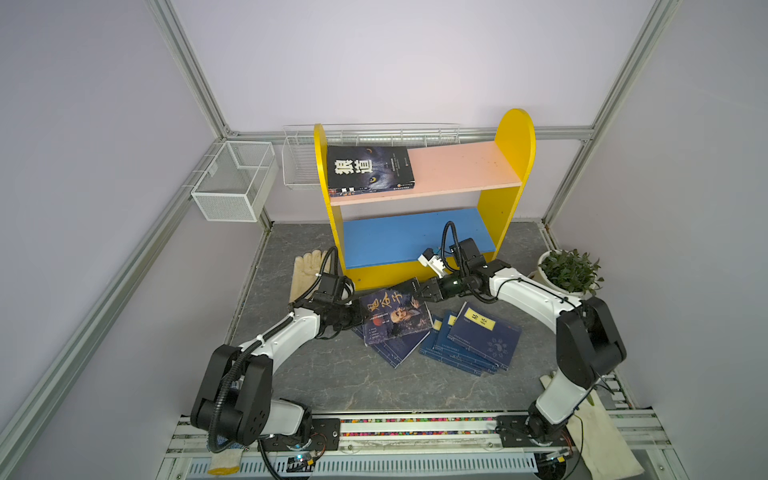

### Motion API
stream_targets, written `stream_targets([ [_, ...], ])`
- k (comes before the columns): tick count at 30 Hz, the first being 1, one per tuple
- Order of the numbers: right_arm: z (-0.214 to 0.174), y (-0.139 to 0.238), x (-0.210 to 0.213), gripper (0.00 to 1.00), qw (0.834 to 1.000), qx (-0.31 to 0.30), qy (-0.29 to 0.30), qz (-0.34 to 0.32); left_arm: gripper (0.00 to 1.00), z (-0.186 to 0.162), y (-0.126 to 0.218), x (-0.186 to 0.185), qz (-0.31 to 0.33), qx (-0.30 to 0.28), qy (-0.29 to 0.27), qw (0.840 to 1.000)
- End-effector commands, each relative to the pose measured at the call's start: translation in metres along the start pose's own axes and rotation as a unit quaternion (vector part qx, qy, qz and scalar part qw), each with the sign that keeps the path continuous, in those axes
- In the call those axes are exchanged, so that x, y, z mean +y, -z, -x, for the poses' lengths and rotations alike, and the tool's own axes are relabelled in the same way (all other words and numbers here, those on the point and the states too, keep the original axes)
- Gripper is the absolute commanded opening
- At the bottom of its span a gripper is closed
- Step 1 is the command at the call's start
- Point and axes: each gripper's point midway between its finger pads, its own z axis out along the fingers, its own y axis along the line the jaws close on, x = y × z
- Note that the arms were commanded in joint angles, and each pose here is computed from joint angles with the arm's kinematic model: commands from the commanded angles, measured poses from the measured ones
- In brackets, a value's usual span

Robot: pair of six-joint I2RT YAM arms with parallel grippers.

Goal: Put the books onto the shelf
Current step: 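Reach both grippers to the pile and grasp the dark blue portrait book, then lift the portrait book upright with the right gripper while the left steadies it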

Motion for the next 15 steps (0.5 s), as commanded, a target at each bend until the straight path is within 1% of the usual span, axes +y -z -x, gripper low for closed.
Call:
stream_targets([
  [1, 0.034, 0.037, 0.046, 0.07, 0.992, -0.075, 0.041, 0.09, 0.57, 0.03, 0.027, -0.033, -0.113, -0.057, 0.025, 0.992],
  [2, 0.038, 0.045, 0.051, 0.07, 0.99, -0.087, 0.042, 0.103, 0.66, 0.033, 0.033, -0.037, -0.137, -0.067, 0.03, 0.988],
  [5, 0.047, 0.064, 0.062, 0.07, 0.984, -0.115, 0.044, 0.13, 0.8, 0.034, 0.042, -0.051, -0.188, -0.077, 0.027, 0.979],
  [7, 0.053, 0.076, 0.066, 0.07, 0.98, -0.132, 0.047, 0.142, 0.87, 0.031, 0.044, -0.057, -0.205, -0.071, 0.02, 0.976],
  [10, 0.06, 0.093, 0.072, 0.07, 0.975, -0.155, 0.048, 0.155, 0.92, 0.028, 0.047, -0.065, -0.231, -0.06, 0.015, 0.971],
  [12, 0.065, 0.101, 0.076, 0.07, 0.972, -0.164, 0.052, 0.159, 0.93, 0.029, 0.049, -0.074, -0.258, -0.055, 0.013, 0.965],
  [15, 0.068, 0.105, 0.081, 0.07, 0.97, -0.166, 0.057, 0.166, 0.92, 0.032, 0.056, -0.089, -0.307, -0.05, 0.011, 0.95],
])
